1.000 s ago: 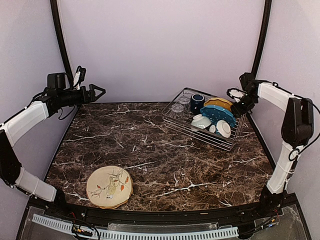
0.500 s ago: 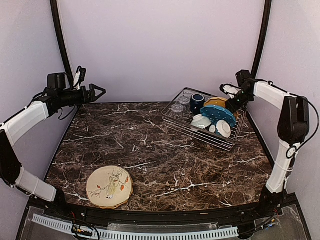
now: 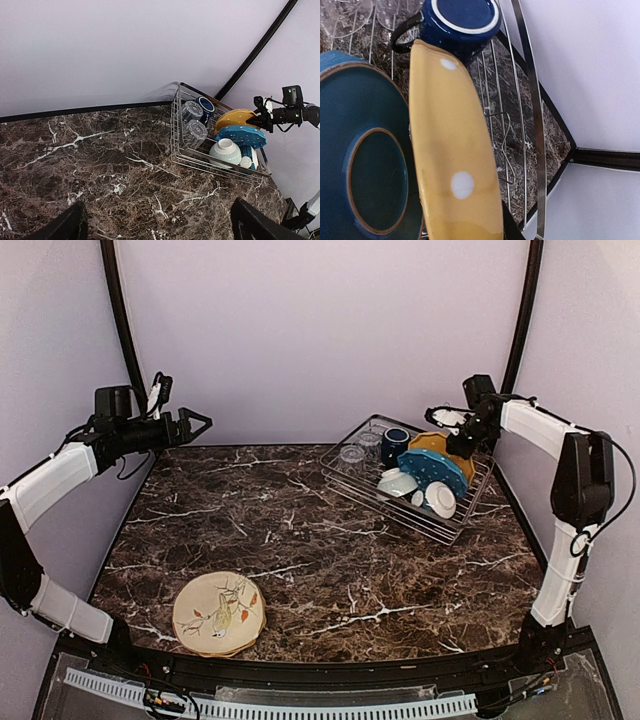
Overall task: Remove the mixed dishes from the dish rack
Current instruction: Grab the plate from the dish rack, then place the plate with another plate.
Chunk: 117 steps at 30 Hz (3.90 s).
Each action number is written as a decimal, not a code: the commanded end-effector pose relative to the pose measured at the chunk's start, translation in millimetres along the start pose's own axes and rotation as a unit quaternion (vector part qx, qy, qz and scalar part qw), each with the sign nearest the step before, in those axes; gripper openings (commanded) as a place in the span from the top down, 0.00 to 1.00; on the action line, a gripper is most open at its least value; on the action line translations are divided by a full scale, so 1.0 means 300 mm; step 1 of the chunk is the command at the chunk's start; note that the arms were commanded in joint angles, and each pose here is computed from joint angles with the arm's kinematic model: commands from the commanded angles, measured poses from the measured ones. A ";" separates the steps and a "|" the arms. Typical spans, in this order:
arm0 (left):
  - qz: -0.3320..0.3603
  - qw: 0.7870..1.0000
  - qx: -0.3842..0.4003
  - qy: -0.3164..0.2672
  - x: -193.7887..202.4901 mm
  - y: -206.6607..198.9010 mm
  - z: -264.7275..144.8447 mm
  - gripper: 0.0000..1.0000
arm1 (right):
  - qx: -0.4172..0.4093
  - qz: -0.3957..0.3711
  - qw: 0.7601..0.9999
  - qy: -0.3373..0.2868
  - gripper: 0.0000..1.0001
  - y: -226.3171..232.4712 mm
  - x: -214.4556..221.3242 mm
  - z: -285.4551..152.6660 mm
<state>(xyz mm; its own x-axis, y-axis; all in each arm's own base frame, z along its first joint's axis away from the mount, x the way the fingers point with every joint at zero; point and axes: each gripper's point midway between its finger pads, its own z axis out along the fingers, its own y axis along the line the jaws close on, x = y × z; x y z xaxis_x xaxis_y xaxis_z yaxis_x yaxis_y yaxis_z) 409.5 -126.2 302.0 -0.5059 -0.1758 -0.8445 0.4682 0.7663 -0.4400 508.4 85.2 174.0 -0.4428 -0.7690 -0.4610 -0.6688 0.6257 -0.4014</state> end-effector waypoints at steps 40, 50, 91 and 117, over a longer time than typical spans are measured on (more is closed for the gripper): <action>-0.008 1.000 0.013 -0.005 0.011 -0.010 -0.007 0.01 | 0.382 0.124 0.902 -0.158 1.00 -0.205 -0.327 -0.650; -0.009 1.000 0.009 -0.003 0.014 -0.003 -0.006 0.01 | -0.057 0.363 0.843 -0.394 1.00 0.125 -0.613 -0.623; -0.023 1.000 0.015 0.006 0.026 -0.001 0.009 0.01 | -0.663 0.071 0.743 -0.058 1.00 1.710 -0.766 -0.347; -0.033 0.999 0.022 0.011 0.039 0.004 0.023 0.01 | -0.622 0.027 0.781 -0.043 0.54 1.768 -0.739 -0.315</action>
<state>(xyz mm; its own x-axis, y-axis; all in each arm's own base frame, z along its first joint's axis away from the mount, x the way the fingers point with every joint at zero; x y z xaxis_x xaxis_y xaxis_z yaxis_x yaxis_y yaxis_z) 410.1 -131.2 290.5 -0.5528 -0.2079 -0.8070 0.4557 0.7353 -0.5016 198.6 569.2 103.7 -0.5583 -0.7201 -0.4121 -0.6544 0.0768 0.7523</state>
